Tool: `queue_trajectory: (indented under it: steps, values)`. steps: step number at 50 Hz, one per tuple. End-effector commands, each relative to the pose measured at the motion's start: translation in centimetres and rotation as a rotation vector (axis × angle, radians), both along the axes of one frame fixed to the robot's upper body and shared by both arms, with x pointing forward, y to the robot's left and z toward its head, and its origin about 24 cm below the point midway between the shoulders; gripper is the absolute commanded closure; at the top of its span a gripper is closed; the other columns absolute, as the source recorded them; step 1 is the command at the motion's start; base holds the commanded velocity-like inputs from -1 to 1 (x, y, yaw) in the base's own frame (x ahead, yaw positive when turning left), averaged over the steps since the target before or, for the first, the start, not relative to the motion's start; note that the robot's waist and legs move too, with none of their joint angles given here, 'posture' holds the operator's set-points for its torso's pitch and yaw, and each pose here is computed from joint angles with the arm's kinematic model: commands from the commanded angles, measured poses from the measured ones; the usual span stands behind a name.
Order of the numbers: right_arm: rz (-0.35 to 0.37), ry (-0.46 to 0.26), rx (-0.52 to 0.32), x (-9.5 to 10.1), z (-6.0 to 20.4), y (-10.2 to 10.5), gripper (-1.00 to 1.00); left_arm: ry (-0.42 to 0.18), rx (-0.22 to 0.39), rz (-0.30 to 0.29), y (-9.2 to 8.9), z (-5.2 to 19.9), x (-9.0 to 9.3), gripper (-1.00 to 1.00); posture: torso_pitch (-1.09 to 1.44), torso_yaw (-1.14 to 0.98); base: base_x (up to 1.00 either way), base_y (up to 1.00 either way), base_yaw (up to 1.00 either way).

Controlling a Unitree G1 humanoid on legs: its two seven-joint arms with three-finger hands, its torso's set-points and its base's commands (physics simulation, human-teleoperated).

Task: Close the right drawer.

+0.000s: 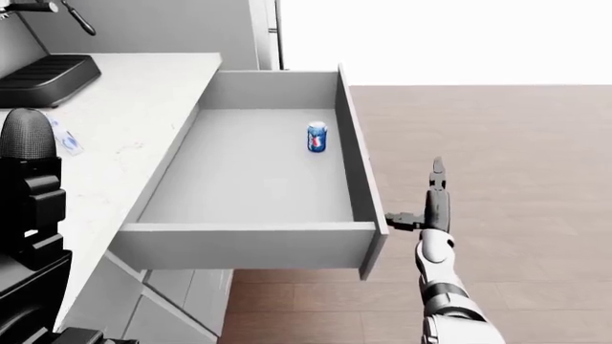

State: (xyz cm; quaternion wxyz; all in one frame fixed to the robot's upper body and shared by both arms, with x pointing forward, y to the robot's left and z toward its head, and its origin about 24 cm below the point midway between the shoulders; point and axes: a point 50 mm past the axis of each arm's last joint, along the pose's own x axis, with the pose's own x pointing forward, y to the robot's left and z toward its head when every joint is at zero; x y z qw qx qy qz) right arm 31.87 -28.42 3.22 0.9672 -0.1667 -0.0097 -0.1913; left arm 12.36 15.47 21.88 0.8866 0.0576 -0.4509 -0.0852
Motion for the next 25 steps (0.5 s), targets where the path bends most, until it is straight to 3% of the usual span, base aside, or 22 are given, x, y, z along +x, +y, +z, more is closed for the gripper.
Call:
queue_trajectory:
  steps: [1,6,14,17,25]
  values:
    - [0.086,-0.08,-0.027,1.2,2.0,0.8,-1.0,-0.053,-0.001,-0.009,-0.1,0.7,-0.6,-1.0,0.0,0.0,0.0,0.0,0.0]
    - [0.189,-0.041,-0.023,1.4,1.4,2.2,-1.0,-0.052,0.0,-0.01,-0.1,0.7,-0.6,-1.0,0.0,0.0,0.0,0.0,0.0]
    - [0.231,-0.024,-0.017,1.3,1.0,2.7,-1.0,-0.053,0.001,-0.01,-0.1,0.7,-0.6,-1.0,0.0,0.0,0.0,0.0,0.0]
    - [0.277,-0.02,-0.017,1.6,0.9,3.5,-1.0,-0.054,0.002,-0.01,-0.1,0.7,-0.6,-1.0,0.0,0.0,0.0,0.0,0.0]
    - [0.295,-0.014,-0.019,1.5,0.7,3.8,-1.0,-0.055,0.001,-0.009,-0.1,0.7,-0.6,-1.0,0.0,0.0,0.0,0.0,0.0]
